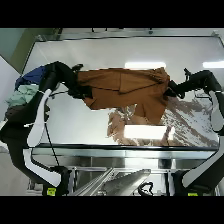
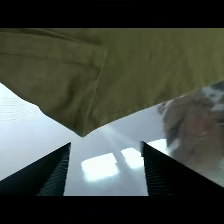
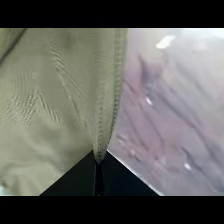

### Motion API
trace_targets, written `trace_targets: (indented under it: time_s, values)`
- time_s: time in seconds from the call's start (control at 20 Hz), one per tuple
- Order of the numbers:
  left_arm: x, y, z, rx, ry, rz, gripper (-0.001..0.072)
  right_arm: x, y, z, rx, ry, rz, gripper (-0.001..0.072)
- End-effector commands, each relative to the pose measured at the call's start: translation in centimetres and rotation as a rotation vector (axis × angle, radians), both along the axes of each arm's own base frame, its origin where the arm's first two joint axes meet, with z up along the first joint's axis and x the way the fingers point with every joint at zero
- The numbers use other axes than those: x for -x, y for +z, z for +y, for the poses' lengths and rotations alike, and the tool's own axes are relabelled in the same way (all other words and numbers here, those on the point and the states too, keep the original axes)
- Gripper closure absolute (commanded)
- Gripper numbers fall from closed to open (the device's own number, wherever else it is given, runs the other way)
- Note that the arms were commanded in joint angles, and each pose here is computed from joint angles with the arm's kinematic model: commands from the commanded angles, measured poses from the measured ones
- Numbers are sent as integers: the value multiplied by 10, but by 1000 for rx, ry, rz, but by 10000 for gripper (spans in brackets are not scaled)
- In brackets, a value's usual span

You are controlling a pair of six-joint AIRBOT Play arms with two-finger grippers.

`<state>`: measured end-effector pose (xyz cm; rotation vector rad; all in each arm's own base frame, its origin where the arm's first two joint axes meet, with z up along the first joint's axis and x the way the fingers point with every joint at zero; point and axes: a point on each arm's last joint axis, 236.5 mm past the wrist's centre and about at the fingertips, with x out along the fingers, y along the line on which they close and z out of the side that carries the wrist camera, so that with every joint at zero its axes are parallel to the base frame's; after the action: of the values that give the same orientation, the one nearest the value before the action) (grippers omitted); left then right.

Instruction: Fold the shirts.

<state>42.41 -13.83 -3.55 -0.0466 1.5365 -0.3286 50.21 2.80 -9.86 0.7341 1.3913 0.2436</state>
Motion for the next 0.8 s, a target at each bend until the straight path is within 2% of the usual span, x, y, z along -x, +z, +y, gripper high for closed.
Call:
trace_targets:
  time_s: [0.0, 0.15, 0.25, 0.4, 0.55, 0.6, 0.65, 0.7, 0.75]
  values:
    - [6, -17, 14, -412, -145, -56, 158, -5, 24, -2, -7, 6, -56, 686]
    - [1, -29, 9, -634, -263, -113, 158, -3, 27, -4, -6, 22, -63, 686]
    - [-6, -36, 13, -729, -299, -141, 158, -2, 27, -3, -9, 27, -60, 686]
    - [-12, -59, 19, -743, -306, -120, 159, -2, 27, -3, -7, 34, -64, 686]
    - [-33, -63, 9, -690, -248, -206, 161, -1, 27, -3, -8, 35, -62, 686]
    - [-42, -58, 2, -668, -235, -244, 231, -1, 27, -3, -8, 35, -62, 686]
    - [-49, -54, -2, -655, -233, -272, 359, -1, 27, -3, -8, 35, -62, 686]
    - [-52, -52, -4, -649, -231, -282, 367, -1, 27, -3, -8, 35, -62, 686]
    - [-52, -52, -3, -650, -229, -281, 434, -1, 27, -3, -8, 35, -62, 686]
